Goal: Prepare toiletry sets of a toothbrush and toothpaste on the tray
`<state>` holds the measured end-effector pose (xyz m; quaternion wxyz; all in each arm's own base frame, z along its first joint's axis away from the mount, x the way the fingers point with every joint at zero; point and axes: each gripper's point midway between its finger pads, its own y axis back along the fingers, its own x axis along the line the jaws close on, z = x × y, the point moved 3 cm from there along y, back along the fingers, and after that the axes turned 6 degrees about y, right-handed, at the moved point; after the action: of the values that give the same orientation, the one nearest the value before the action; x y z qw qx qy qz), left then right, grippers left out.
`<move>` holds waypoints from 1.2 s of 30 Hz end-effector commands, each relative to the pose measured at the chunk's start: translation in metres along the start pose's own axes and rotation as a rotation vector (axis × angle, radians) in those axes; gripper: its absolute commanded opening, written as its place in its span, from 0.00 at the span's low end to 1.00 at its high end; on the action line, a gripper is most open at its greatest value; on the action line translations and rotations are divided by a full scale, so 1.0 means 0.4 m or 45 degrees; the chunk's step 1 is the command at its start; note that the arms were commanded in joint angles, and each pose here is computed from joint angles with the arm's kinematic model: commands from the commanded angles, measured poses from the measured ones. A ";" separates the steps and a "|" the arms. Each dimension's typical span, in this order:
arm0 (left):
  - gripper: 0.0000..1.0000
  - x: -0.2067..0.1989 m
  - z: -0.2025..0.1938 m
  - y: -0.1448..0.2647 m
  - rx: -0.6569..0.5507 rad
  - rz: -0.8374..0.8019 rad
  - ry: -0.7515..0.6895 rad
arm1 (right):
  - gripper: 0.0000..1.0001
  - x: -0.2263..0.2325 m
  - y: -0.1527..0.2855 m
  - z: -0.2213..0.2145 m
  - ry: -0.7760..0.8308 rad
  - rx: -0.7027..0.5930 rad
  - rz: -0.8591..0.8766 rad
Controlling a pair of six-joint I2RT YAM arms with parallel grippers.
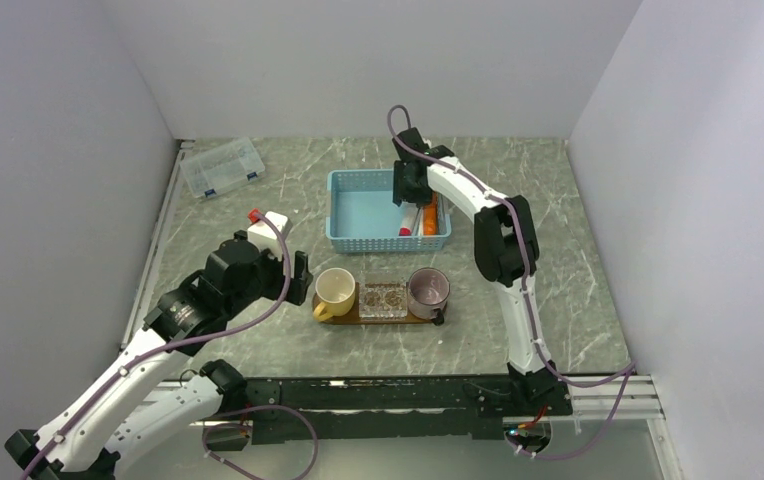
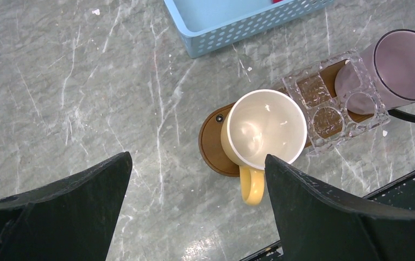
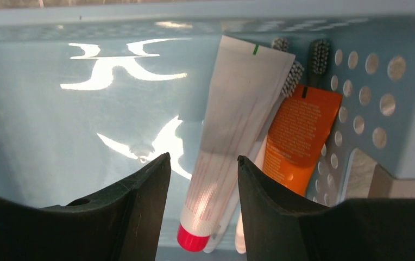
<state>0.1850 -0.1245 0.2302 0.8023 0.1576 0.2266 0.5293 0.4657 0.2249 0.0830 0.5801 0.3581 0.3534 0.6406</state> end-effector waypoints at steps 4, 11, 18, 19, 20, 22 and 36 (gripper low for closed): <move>0.99 -0.003 0.023 0.000 -0.049 -0.003 -0.007 | 0.51 -0.015 -0.018 0.020 -0.054 0.003 -0.022; 1.00 -0.005 0.024 -0.002 -0.045 -0.003 -0.015 | 0.51 -0.024 -0.011 0.014 -0.077 -0.002 -0.046; 0.99 -0.002 0.025 0.000 -0.050 0.002 -0.017 | 0.51 -0.001 -0.036 0.003 -0.075 0.036 0.012; 1.00 -0.001 0.025 0.000 -0.048 0.005 -0.016 | 0.51 0.001 -0.041 -0.002 -0.073 0.045 0.019; 0.99 -0.001 0.024 0.001 -0.049 0.005 -0.017 | 0.51 0.003 -0.045 -0.005 -0.071 0.054 0.023; 0.99 0.000 0.026 0.002 -0.055 0.008 -0.016 | 0.51 0.004 -0.056 -0.017 -0.067 0.076 0.019; 0.99 0.002 0.027 0.005 -0.061 0.013 -0.011 | 0.17 0.014 -0.061 -0.048 -0.017 0.120 0.027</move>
<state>0.1859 -0.1236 0.2294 0.7999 0.1601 0.2250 0.5328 0.4650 0.2293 0.0496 0.5650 0.3934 0.3671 0.6255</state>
